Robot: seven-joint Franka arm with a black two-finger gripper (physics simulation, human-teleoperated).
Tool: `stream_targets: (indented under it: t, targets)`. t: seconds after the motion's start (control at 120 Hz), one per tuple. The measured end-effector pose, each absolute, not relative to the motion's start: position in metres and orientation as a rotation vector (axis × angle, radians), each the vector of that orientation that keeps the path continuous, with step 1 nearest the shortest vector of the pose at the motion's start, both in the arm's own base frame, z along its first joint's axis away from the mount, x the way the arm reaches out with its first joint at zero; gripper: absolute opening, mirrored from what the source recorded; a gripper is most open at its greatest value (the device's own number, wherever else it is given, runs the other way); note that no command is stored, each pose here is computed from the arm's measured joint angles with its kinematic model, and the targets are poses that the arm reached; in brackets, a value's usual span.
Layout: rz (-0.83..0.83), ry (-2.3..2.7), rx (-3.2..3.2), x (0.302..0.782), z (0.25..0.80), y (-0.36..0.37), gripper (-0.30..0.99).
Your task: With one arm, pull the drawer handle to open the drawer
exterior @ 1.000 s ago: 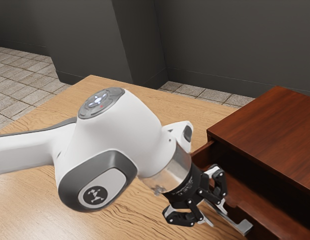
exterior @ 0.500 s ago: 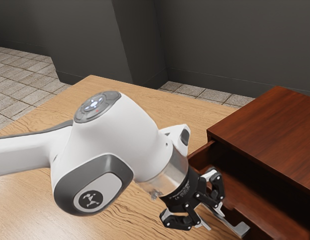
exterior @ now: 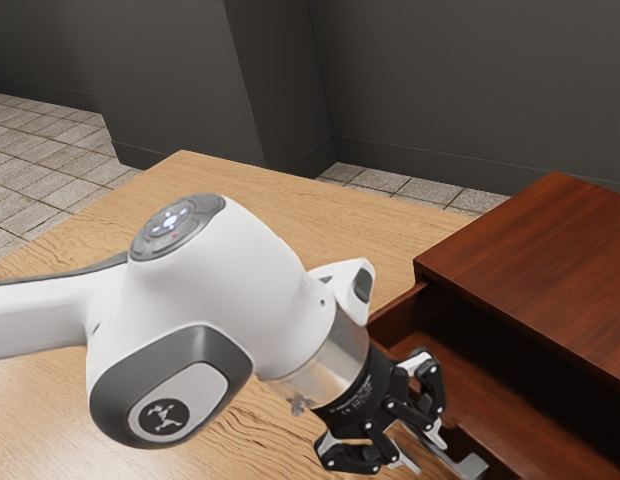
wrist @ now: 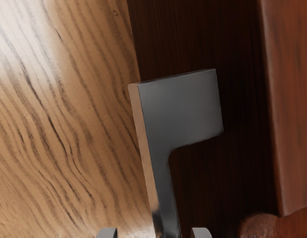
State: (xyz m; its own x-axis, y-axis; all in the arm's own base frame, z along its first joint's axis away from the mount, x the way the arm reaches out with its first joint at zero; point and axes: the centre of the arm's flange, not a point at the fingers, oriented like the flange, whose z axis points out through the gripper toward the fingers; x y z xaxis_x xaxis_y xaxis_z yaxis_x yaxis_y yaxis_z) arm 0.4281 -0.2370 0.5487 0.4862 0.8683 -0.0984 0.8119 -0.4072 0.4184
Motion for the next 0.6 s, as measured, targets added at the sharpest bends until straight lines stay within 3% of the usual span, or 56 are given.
stream_targets:
  t: [0.6]
  targets:
    - [0.184, 1.387, 2.319, 0.409, 0.55, -0.228, 0.12]
